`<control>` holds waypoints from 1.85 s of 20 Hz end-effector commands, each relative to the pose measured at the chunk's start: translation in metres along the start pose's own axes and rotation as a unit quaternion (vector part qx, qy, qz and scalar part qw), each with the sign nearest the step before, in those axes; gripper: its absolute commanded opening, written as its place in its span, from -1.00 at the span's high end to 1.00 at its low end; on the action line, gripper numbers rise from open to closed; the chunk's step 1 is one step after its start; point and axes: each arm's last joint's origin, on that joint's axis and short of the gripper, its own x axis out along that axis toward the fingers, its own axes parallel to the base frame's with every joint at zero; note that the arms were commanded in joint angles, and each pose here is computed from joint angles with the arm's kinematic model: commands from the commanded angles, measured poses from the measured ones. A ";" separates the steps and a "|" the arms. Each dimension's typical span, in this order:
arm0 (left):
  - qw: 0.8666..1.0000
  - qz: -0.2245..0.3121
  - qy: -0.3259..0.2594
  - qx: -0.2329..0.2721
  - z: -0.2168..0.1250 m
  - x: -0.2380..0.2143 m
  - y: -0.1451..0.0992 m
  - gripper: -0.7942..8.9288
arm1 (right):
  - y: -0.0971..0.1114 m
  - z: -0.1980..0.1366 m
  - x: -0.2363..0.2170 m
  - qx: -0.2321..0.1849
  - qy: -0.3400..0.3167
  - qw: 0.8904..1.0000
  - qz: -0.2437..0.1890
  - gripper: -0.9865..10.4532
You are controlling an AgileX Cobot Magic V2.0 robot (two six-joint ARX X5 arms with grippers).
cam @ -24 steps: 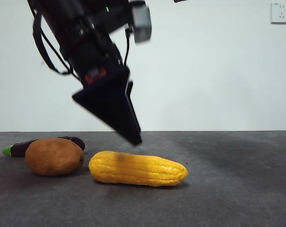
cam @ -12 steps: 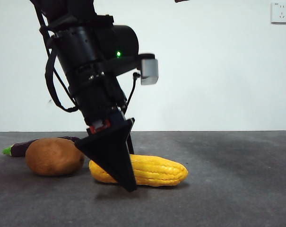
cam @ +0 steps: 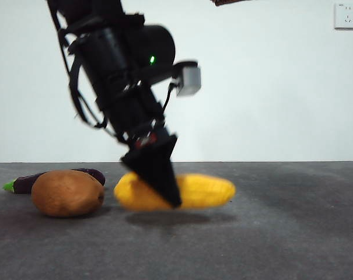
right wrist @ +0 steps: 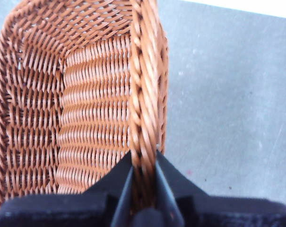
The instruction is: Help me put the vegetables on the table into the basket
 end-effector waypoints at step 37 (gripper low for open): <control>0.973 0.035 -0.192 -0.126 0.062 -0.115 -0.048 0.85 | 0.000 -0.047 0.154 0.102 0.051 0.989 0.089 0.85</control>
